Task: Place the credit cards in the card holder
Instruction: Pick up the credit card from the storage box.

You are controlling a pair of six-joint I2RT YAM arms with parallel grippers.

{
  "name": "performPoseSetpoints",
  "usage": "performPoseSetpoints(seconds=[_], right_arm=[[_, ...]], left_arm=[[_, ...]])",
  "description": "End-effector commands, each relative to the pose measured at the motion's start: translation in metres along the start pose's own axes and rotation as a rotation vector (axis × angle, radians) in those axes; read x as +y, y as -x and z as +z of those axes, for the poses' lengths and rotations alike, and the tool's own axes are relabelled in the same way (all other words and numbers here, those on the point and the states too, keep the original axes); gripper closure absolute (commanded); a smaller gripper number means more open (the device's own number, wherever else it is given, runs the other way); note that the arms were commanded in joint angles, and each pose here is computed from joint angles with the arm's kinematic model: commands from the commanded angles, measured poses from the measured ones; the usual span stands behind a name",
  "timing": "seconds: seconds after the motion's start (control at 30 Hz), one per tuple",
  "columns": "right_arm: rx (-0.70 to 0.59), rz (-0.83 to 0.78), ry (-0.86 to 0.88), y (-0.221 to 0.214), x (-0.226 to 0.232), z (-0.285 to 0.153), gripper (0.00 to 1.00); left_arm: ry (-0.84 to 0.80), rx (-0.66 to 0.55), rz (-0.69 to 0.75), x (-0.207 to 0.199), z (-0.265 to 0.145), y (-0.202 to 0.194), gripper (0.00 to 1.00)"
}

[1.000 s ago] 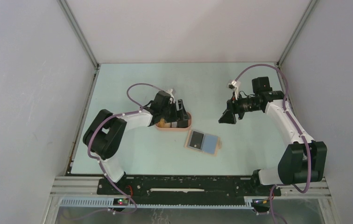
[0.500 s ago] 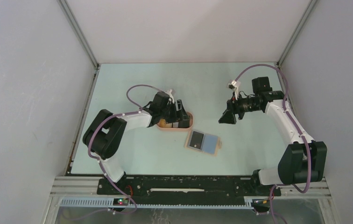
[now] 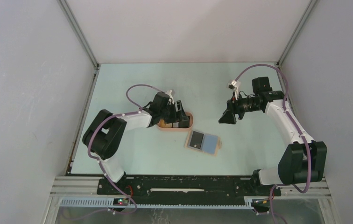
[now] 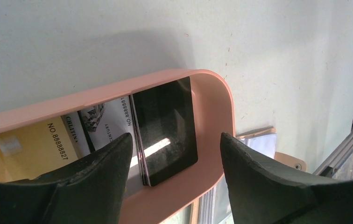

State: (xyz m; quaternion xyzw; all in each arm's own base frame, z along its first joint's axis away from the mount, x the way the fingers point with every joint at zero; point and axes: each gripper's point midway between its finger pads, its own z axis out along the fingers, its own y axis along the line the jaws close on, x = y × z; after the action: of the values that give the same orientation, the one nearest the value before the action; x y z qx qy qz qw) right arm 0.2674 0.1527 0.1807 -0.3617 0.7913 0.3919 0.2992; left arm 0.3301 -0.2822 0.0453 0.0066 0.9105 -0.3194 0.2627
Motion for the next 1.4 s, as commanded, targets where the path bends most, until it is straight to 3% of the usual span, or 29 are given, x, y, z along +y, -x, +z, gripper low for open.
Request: performPoseSetpoints(seconds=[0.0,1.1,1.37], right_arm=[[-0.021,-0.022,0.009,0.005,0.008,-0.005,0.27],[-0.036,-0.027,0.009,0.007,0.010,-0.009,0.27],[-0.037,-0.022,0.014,0.007,0.011,-0.009,0.27]], left_arm=[[0.006,0.083,-0.003,0.006,0.004,-0.015,0.26],[-0.275,0.080,-0.119,-0.043,0.001,-0.011,0.38],[-0.158,0.010,-0.057,-0.022,-0.007,0.002,0.38]])
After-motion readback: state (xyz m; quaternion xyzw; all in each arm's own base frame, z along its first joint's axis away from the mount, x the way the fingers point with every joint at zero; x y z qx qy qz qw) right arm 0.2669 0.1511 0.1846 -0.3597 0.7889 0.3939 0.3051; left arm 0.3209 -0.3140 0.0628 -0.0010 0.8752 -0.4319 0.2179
